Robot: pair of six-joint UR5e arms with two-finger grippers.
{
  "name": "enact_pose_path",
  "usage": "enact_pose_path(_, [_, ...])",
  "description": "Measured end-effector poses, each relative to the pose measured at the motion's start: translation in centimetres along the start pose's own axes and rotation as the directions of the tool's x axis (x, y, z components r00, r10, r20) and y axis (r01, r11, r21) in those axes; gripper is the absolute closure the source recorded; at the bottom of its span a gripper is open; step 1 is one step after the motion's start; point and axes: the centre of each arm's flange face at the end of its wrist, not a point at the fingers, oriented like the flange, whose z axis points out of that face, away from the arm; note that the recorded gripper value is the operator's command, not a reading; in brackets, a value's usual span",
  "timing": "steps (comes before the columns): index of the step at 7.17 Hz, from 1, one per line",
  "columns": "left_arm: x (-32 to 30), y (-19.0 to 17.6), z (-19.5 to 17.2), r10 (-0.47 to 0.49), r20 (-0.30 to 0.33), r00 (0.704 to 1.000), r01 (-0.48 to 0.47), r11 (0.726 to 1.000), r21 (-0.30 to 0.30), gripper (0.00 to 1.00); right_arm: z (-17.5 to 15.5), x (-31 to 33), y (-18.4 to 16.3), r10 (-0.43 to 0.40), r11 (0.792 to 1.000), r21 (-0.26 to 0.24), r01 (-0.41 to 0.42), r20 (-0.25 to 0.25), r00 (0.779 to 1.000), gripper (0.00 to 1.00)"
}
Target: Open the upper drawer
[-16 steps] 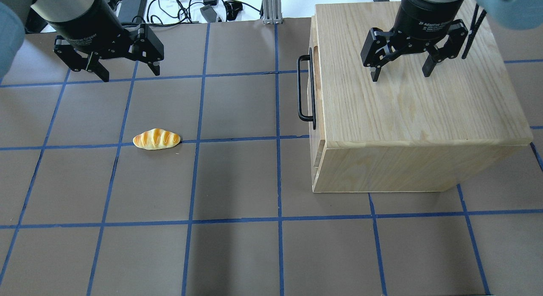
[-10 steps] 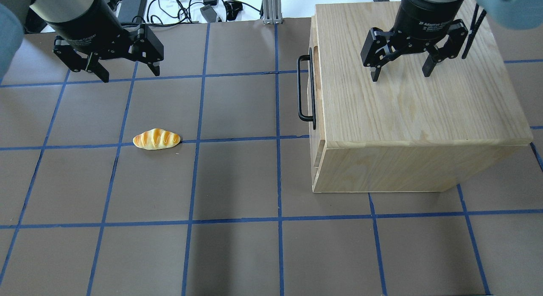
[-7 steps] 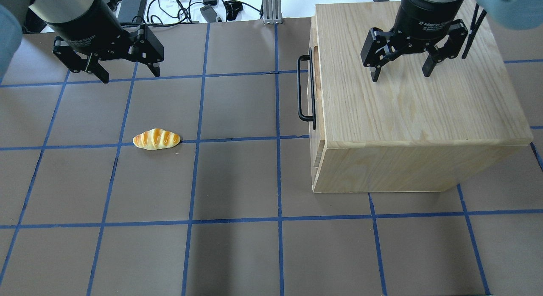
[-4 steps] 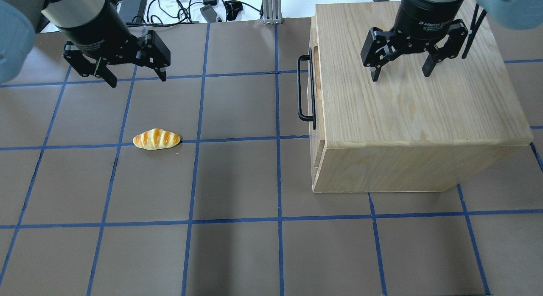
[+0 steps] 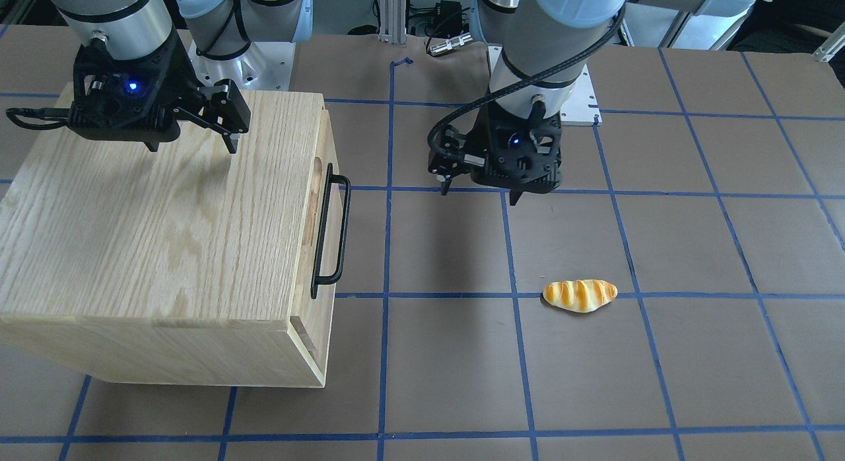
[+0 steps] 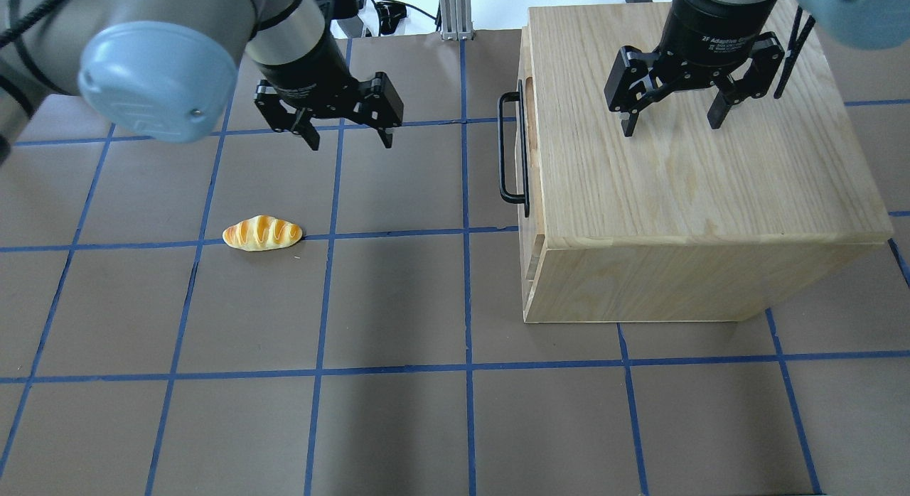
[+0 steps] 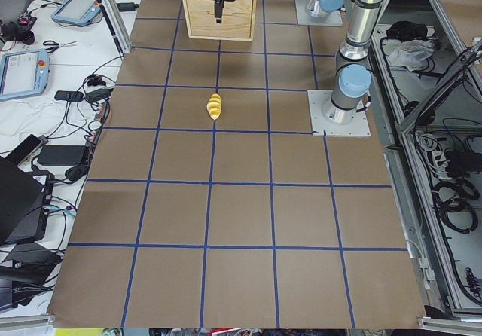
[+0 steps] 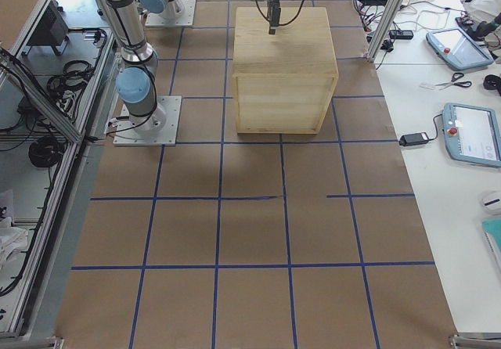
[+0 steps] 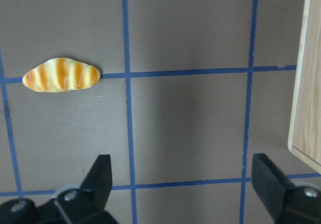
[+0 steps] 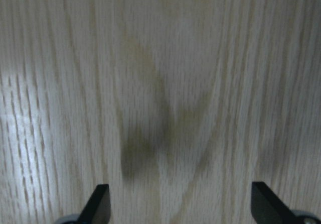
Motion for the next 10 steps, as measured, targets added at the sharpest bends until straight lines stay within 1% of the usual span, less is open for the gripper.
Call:
enact_pose_path(1, [2.4, -0.8, 1.6, 0.026, -0.078, 0.997, -0.025, 1.0, 0.018, 0.0, 0.0, 0.0, 0.0, 0.0, 1.0, 0.0, 0.0, 0.0, 1.0, 0.0])
enact_pose_path(2, [4.1, -1.3, 2.8, 0.047, -0.139, 0.989, -0.044, 0.999, 0.025, 0.0, 0.0, 0.0, 0.0, -0.001, 1.0, 0.0, 0.001, 0.0, 1.0, 0.0])
enact_pose_path(3, [5.1, -1.6, 4.1, 0.064, -0.174, 0.983, -0.062, 0.998, 0.017, 0.0, 0.0, 0.0, 0.0, 0.0, 1.0, 0.0, 0.0, 0.0, 1.0, 0.0])
enact_pose_path(4, [5.8, -1.9, 5.1, 0.079, -0.193, 0.978, -0.078, 0.997, 0.012, 0.0, 0.0, 0.0, 0.0, 0.0, 1.0, 0.0, 0.0, 0.0, 1.0, 0.0])
enact_pose_path(7, [7.1, -2.8, 7.1, 0.111, -0.268, 0.957, -0.108, 0.994, 0.028, 0.0, 0.0, 0.0, 0.0, 0.0, 1.0, -0.001, 0.0, 0.0, 1.0, 0.0])
enact_pose_path(10, [6.9, -3.2, 9.1, 0.127, -0.277, 0.952, -0.127, 0.992, 0.019, 0.0, 0.0, 0.0, 0.0, -0.001, 1.0, 0.0, 0.001, 0.0, 1.0, 0.0])
